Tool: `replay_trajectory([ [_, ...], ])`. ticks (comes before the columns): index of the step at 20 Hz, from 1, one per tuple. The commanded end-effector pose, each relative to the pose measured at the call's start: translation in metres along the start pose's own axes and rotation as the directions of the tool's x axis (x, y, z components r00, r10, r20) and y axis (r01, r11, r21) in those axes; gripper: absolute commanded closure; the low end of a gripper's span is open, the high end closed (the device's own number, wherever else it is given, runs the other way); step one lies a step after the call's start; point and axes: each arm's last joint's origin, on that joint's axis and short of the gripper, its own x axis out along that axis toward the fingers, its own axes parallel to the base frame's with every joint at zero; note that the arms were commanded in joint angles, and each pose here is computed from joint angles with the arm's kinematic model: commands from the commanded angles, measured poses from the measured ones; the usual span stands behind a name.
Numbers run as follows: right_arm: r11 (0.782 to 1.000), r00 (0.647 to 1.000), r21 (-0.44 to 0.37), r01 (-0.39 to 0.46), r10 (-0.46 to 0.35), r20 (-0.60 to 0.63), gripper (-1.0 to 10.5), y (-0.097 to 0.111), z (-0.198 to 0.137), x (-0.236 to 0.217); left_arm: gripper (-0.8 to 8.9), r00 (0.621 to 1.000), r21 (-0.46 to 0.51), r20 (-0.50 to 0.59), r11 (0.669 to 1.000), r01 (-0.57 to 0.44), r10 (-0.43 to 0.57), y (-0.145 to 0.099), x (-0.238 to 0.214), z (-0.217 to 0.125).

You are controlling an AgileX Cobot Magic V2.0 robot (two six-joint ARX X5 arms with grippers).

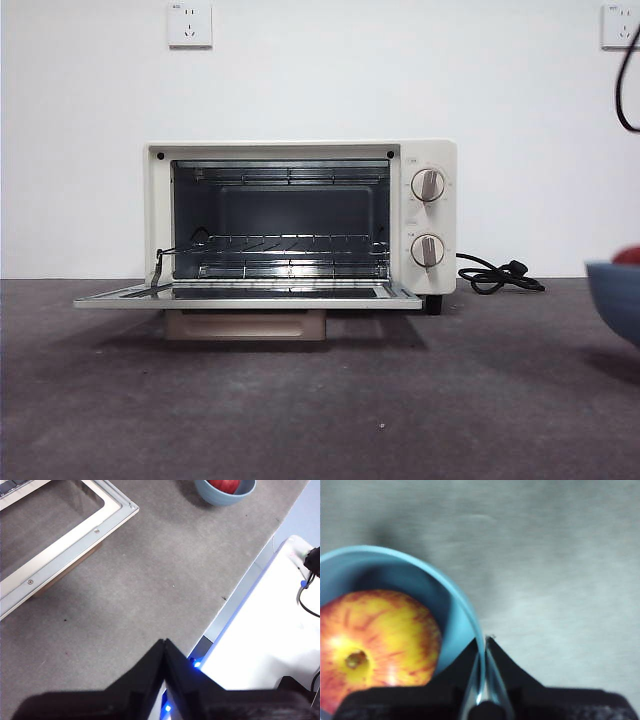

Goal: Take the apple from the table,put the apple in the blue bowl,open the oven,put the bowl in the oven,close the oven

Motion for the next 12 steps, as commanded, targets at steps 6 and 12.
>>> replay_trajectory([
  [6, 0.979, 0.97, -0.111, -0.172, 0.188, 0.152, 9.6, 0.078, 0.025, -0.051, 8.19, 0.999, -0.026, -0.035, 1.0, 0.008, -0.009, -0.001, 0.0, -0.005],
  [12, 0.94, 0.958, -0.248, -0.236, 0.268, 0.105, 9.6, 0.166, 0.052, -0.054, 8.19, 0.999, -0.047, -0.042, 0.999, 0.008, -0.01, -0.007, -0.012, -0.015],
])
